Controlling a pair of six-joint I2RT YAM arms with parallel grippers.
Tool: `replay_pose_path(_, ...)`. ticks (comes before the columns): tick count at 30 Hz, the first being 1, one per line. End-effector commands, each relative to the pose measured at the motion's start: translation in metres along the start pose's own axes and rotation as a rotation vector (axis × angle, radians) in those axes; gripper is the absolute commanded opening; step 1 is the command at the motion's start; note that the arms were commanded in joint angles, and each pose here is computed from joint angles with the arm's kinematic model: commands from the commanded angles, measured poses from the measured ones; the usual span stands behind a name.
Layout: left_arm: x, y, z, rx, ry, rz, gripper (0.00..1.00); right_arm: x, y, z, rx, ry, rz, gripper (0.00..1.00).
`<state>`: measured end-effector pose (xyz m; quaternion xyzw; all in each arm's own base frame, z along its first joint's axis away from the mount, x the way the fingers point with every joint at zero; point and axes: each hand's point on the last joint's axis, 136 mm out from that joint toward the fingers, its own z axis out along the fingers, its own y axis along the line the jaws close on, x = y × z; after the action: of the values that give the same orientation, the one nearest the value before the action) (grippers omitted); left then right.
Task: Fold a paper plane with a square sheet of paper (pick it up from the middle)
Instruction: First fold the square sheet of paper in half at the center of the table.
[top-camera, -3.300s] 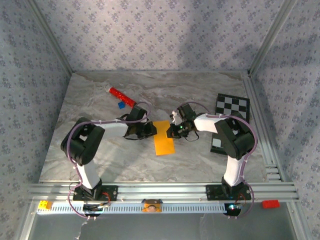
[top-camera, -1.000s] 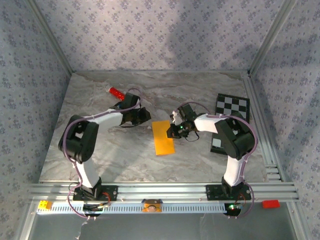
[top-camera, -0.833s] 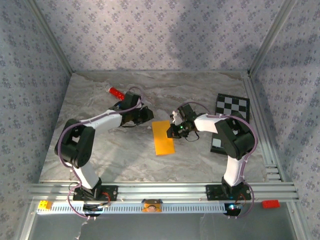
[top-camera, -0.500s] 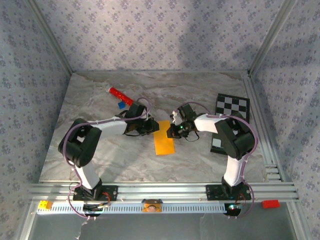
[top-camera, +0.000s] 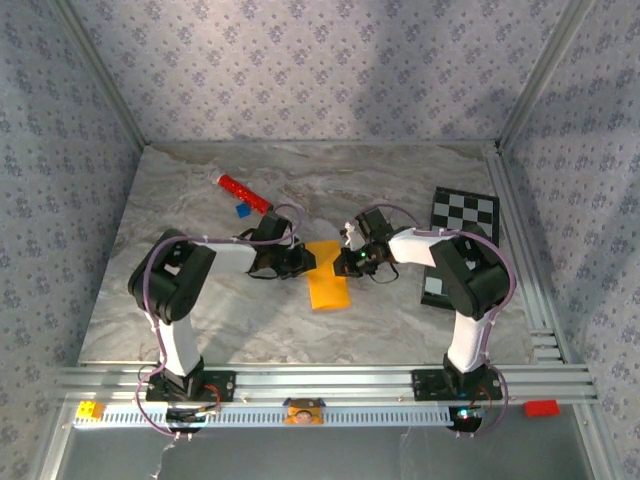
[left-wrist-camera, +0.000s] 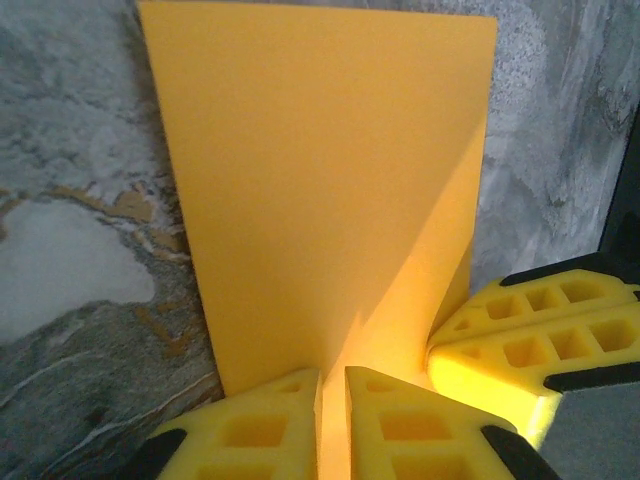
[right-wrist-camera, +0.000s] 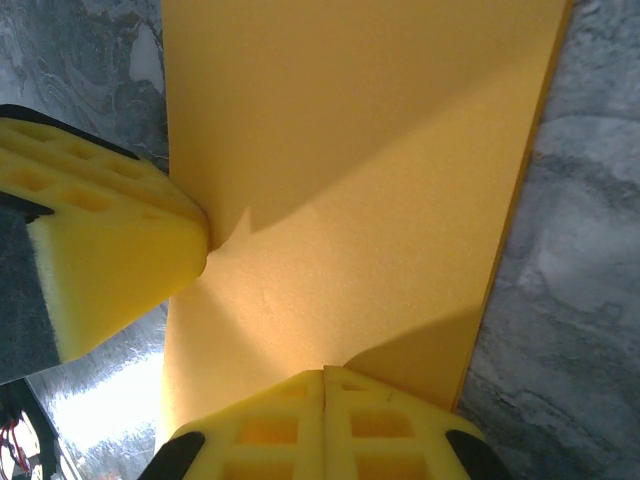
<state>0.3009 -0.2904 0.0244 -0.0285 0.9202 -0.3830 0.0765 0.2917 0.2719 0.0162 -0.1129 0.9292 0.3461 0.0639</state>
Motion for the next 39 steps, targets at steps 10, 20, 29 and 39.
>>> replay_pose_path(10,-0.016,-0.003,-0.002,0.01,-0.034,0.0,0.15,0.062,-0.067,0.009,0.246,0.163,0.149,0.0)
replay_pose_path(20,-0.005,0.035,-0.008,-0.127,-0.053,-0.086,0.14,0.062,-0.066,0.009,0.245,0.163,0.15,0.0)
replay_pose_path(29,-0.01,-0.027,-0.032,-0.025,-0.007,0.001,0.15,0.06,-0.065,0.008,0.242,0.153,0.152,0.0)
replay_pose_path(39,0.034,-0.034,-0.015,0.001,0.092,0.011,0.15,0.057,-0.064,0.007,0.24,0.144,0.161,0.0)
